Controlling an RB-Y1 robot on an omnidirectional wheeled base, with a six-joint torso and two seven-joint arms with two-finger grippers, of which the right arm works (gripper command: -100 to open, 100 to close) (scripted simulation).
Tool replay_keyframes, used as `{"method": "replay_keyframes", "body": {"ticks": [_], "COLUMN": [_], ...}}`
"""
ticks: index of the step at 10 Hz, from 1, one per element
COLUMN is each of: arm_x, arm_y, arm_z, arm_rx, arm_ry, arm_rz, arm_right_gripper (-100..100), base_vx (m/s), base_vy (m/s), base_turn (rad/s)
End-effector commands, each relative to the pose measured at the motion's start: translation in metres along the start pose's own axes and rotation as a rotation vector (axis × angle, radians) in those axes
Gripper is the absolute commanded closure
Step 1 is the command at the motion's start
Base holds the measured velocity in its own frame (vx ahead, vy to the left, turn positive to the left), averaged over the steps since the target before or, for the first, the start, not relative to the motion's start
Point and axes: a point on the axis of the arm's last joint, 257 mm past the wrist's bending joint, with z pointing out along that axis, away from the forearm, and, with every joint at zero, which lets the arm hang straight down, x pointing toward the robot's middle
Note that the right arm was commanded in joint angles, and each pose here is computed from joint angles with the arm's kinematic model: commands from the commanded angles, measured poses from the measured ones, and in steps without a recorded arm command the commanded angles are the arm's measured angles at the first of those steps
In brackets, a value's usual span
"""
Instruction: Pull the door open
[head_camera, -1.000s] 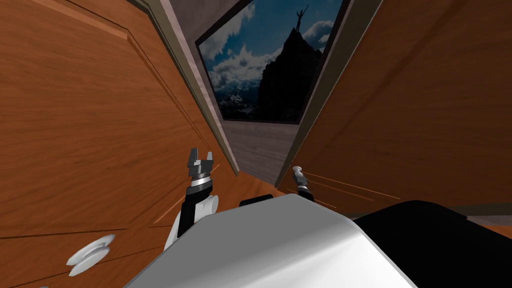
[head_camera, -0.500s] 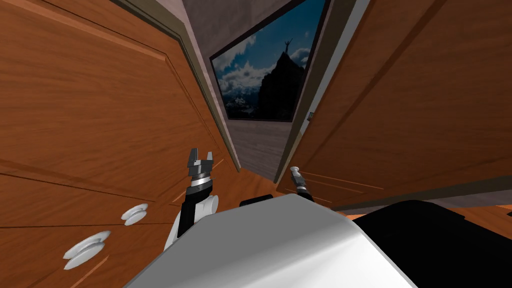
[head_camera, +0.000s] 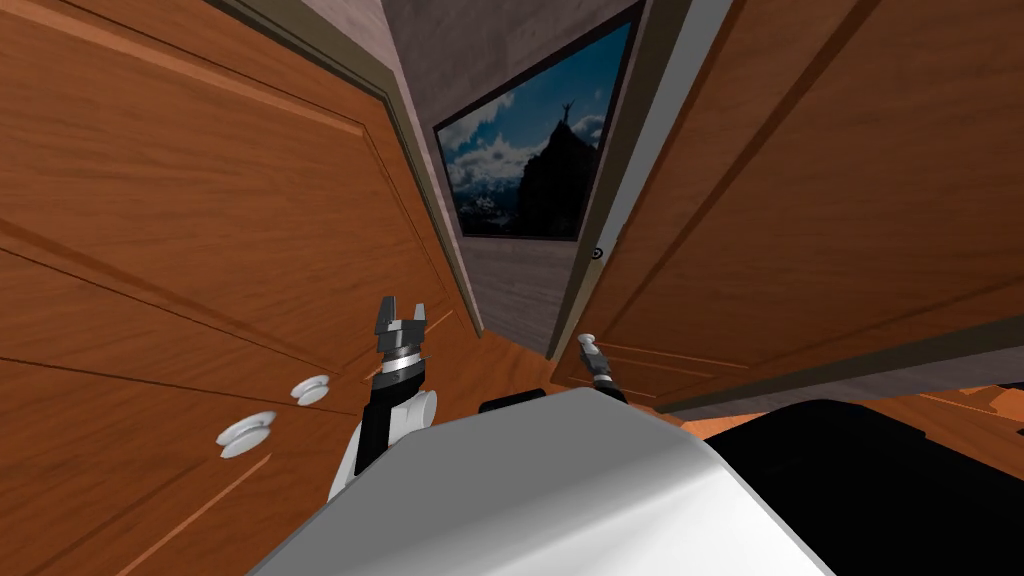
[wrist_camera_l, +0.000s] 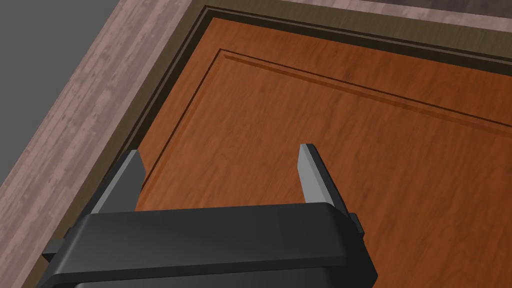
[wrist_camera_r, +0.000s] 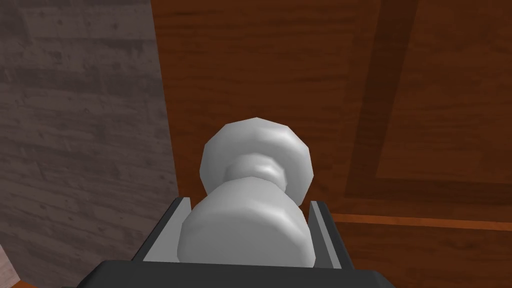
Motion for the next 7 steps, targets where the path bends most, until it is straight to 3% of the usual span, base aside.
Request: {"method": "replay_keyframes", "body": {"ticks": [1, 6, 7], "arm_x": [0.000, 0.002, 0.000], "arm_y": [-0.005, -0.025, -0.024], "arm_z": [-0.0044, -0.0194, -0.0182], "arm_rx": [0.027, 0.124, 0.114], "arm_ry": [0.000, 0.004, -0.003], "arm_rz": [-0.001, 0.003, 0.000], "arm_right_gripper": [100, 100, 100], "base_vx": [-0.230, -0.229, -0.097], "base_vy": [-0.027, -0.019, -0.011], "base_turn": [0.064, 0.072, 0.023]}}
